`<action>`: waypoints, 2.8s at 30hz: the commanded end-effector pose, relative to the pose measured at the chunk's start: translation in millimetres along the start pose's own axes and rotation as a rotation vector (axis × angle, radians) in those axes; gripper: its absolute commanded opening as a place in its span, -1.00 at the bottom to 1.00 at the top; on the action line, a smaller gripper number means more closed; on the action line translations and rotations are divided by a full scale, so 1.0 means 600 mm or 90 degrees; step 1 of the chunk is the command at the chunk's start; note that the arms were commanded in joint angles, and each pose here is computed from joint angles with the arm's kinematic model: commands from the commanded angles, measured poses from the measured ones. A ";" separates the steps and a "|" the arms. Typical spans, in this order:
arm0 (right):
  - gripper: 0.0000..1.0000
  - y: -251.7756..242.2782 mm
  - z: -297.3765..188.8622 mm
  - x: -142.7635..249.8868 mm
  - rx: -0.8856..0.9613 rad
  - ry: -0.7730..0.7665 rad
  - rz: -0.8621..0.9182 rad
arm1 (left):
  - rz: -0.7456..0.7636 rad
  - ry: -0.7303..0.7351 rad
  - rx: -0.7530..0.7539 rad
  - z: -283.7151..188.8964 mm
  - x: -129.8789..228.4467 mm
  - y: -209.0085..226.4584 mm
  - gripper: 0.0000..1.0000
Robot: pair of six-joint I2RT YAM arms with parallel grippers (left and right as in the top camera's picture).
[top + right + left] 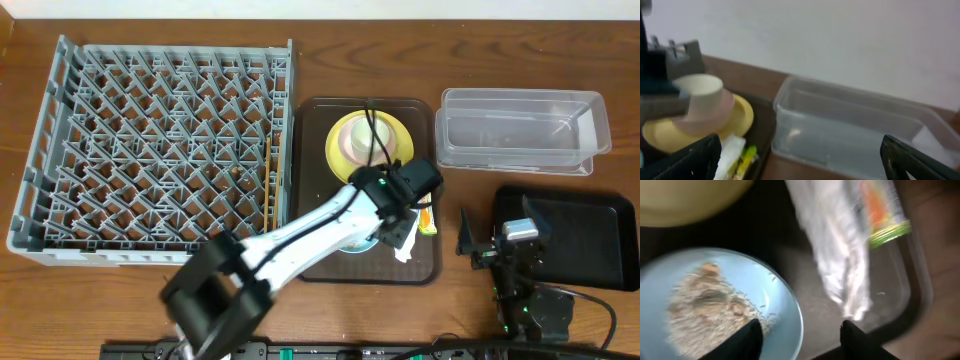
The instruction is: Sort waste into correct bins and load items into the dishwasher
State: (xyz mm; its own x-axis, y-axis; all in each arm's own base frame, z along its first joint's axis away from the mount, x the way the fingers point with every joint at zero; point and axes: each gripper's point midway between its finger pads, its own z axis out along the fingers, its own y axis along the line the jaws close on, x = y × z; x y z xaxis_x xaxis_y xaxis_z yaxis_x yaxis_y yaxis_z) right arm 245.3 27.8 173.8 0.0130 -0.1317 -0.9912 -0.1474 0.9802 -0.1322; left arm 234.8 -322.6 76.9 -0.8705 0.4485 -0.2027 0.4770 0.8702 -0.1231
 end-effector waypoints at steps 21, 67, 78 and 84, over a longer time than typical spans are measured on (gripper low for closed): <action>0.98 -0.010 0.029 -0.108 -0.061 0.529 0.133 | -0.245 -0.347 -0.057 -0.357 -0.066 0.259 0.70; -0.07 -0.021 0.027 0.240 0.053 0.836 0.256 | -0.245 -0.346 -0.057 -0.356 -0.065 0.259 0.78; -0.30 0.015 0.040 0.228 -0.023 0.815 0.311 | -0.245 -0.346 -0.057 -0.356 -0.065 0.259 0.79; -0.30 0.041 0.055 0.218 -0.079 0.790 0.288 | -0.245 -0.346 -0.057 -0.356 -0.065 0.259 0.79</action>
State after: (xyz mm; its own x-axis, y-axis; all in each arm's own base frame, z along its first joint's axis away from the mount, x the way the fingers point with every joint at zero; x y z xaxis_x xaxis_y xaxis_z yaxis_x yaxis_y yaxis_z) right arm 278.1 21.1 39.8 -0.9502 0.1543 -0.2707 0.0932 0.9698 0.2254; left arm 315.5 -164.6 269.3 -0.7897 -0.0383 -0.6124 0.1211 0.9687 -0.2167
